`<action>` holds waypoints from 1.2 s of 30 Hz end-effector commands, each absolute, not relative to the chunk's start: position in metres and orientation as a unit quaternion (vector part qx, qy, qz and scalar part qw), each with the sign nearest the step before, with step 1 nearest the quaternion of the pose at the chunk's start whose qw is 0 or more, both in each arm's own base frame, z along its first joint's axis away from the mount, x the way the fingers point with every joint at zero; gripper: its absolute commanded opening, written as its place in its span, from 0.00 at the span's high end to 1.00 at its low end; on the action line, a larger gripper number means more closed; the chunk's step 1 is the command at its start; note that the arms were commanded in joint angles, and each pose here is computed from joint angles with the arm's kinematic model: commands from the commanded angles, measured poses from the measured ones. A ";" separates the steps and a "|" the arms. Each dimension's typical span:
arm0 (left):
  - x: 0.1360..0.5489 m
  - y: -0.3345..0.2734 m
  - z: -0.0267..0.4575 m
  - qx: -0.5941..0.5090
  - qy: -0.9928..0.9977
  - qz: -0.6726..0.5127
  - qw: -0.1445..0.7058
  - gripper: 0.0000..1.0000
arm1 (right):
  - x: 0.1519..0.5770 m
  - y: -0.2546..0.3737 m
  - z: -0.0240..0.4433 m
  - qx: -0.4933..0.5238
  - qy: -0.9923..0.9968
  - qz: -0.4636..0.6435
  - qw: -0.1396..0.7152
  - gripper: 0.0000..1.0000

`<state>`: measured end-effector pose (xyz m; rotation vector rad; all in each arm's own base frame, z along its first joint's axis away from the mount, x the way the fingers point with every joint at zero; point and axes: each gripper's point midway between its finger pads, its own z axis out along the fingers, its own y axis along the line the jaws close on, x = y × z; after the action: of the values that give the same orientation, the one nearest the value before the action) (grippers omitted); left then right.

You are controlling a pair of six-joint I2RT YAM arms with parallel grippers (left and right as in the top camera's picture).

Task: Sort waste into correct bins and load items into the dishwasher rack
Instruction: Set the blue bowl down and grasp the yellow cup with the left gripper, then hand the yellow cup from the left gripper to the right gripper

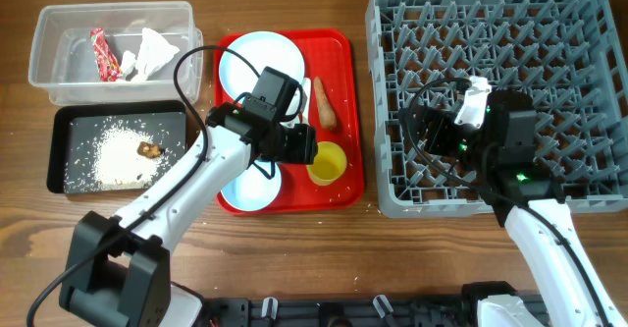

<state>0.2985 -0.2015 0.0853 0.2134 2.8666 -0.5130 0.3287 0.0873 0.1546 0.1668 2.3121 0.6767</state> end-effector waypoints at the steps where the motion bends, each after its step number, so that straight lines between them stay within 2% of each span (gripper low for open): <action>1: 0.303 -0.204 0.076 0.083 0.977 -0.163 0.107 0.47 | 0.332 0.091 0.163 0.057 0.890 0.273 0.361 0.00; 7: 0.298 -0.209 0.056 0.088 0.981 -0.154 0.082 0.68 | 0.332 0.091 0.163 0.057 0.890 0.273 0.362 0.00; 8: 0.298 -0.210 0.056 0.089 0.980 -0.155 0.083 0.75 | 0.332 0.091 0.164 0.057 0.890 0.273 0.362 0.00; 10: 0.300 -0.212 0.057 0.089 0.980 -0.157 0.087 0.96 | 0.332 0.091 0.164 0.057 0.889 0.273 0.363 0.00; 13: 0.300 -0.218 0.067 0.085 0.974 -0.192 0.087 0.96 | 0.328 0.102 0.171 0.043 0.882 0.305 0.357 0.05; 17: 0.300 -0.227 0.105 0.074 0.947 -0.303 0.081 0.96 | 0.319 0.131 0.209 -0.015 0.839 0.395 0.373 0.08; 19: 0.303 -0.224 0.144 0.067 0.908 -0.405 0.083 0.96 | 0.312 0.146 0.233 -0.061 0.806 0.446 0.384 0.07; 23: 0.304 -0.218 0.198 0.092 0.827 -0.547 0.087 0.96 | 0.309 0.159 0.242 -0.090 0.790 0.470 0.384 0.03; 31: 0.292 -0.217 0.234 0.112 0.760 -0.637 0.063 0.96 | 0.294 0.202 0.263 -0.215 0.721 0.532 0.389 0.02; 36: 0.286 -0.219 0.249 0.136 0.729 -0.668 0.060 0.96 | 0.291 0.212 0.264 -0.253 0.693 0.560 0.377 0.02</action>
<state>0.2959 -0.2173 0.2205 0.2910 2.3474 -1.8899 0.3016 0.2030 0.2610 -0.5575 1.7984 1.3363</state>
